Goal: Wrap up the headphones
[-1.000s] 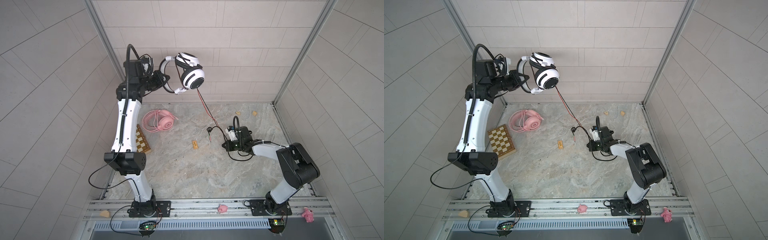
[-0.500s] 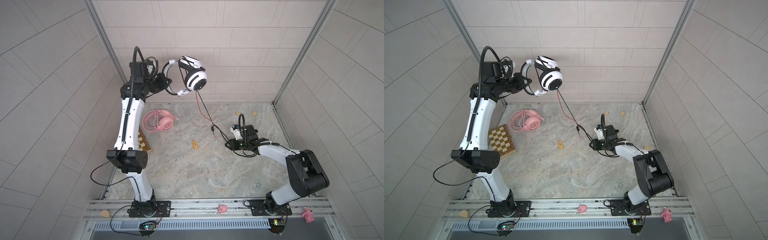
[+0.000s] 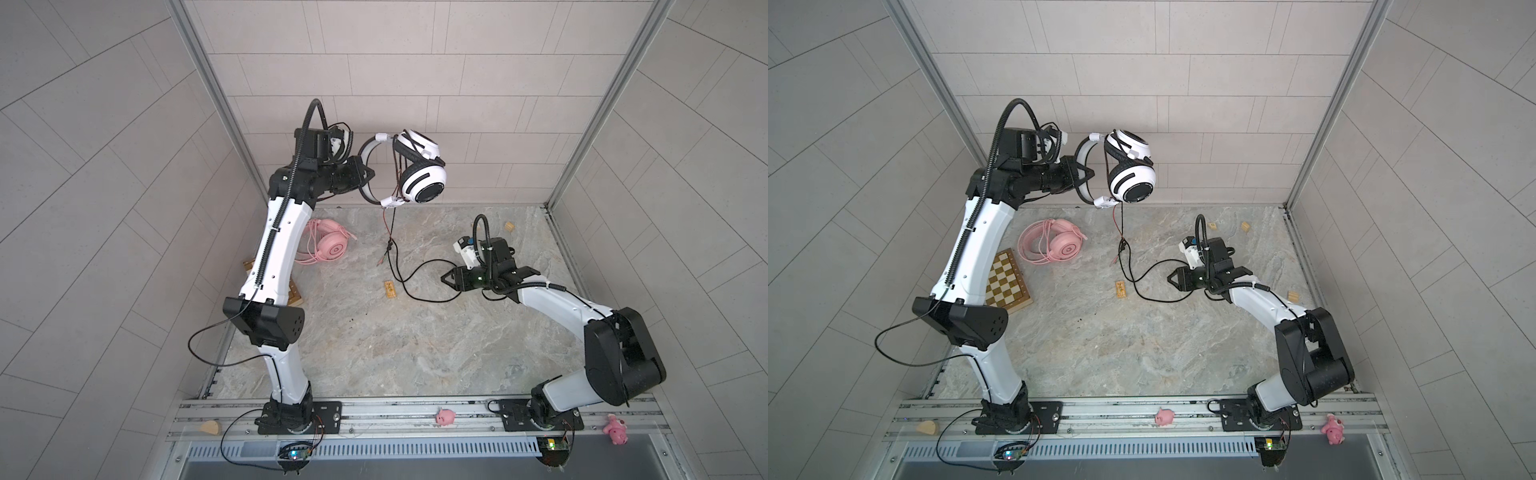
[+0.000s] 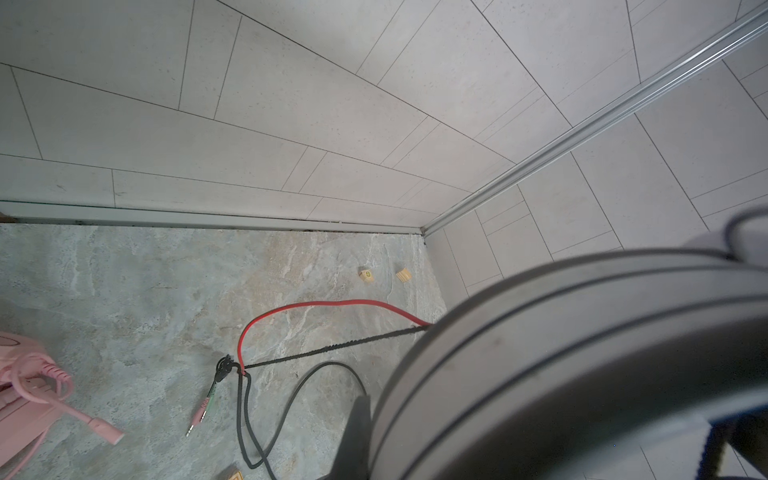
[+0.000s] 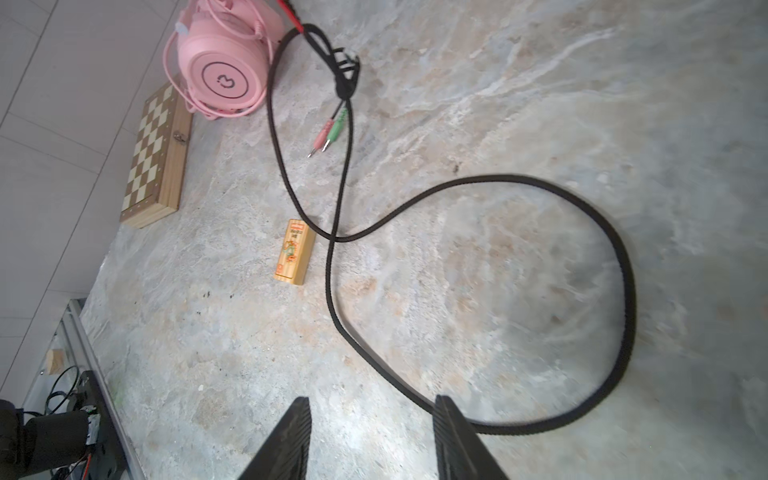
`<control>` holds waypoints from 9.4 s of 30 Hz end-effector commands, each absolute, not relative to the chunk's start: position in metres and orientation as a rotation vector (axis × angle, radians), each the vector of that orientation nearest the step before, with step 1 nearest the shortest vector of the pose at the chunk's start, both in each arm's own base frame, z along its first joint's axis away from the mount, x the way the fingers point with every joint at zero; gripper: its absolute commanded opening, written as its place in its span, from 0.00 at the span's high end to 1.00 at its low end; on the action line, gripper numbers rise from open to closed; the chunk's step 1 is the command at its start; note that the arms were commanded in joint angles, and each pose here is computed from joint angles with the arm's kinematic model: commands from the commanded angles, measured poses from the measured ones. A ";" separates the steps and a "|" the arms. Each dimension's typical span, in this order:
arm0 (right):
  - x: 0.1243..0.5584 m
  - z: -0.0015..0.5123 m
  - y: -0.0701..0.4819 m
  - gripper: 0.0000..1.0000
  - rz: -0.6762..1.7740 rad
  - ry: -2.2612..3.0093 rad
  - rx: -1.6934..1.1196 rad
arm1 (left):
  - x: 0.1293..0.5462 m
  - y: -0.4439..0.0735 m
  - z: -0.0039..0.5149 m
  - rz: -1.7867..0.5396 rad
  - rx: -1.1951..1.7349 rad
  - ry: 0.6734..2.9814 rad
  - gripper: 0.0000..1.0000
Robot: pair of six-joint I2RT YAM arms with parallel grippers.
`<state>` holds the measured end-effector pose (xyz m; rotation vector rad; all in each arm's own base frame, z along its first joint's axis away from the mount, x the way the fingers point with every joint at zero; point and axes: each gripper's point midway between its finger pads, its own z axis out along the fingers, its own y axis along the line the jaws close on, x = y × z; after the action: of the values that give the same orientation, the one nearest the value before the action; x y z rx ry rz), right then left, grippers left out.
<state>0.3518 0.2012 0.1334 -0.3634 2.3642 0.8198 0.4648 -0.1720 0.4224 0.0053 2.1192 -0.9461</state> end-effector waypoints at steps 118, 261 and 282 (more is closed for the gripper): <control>0.347 0.148 0.178 1.00 1.276 2.315 -0.133 | 0.507 0.043 0.424 -0.580 -0.445 1.997 1.00; 0.506 0.088 0.278 0.40 0.903 2.134 -0.422 | 0.438 -0.146 0.437 -0.849 -0.058 2.130 1.00; 0.519 0.092 0.252 0.42 0.700 2.187 -0.440 | 0.427 -0.142 0.447 -0.840 -0.038 2.120 1.00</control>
<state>0.5249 0.2727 0.0972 -0.4359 2.1518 0.8095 0.4398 -0.1405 0.4068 -0.0959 2.2293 -0.8081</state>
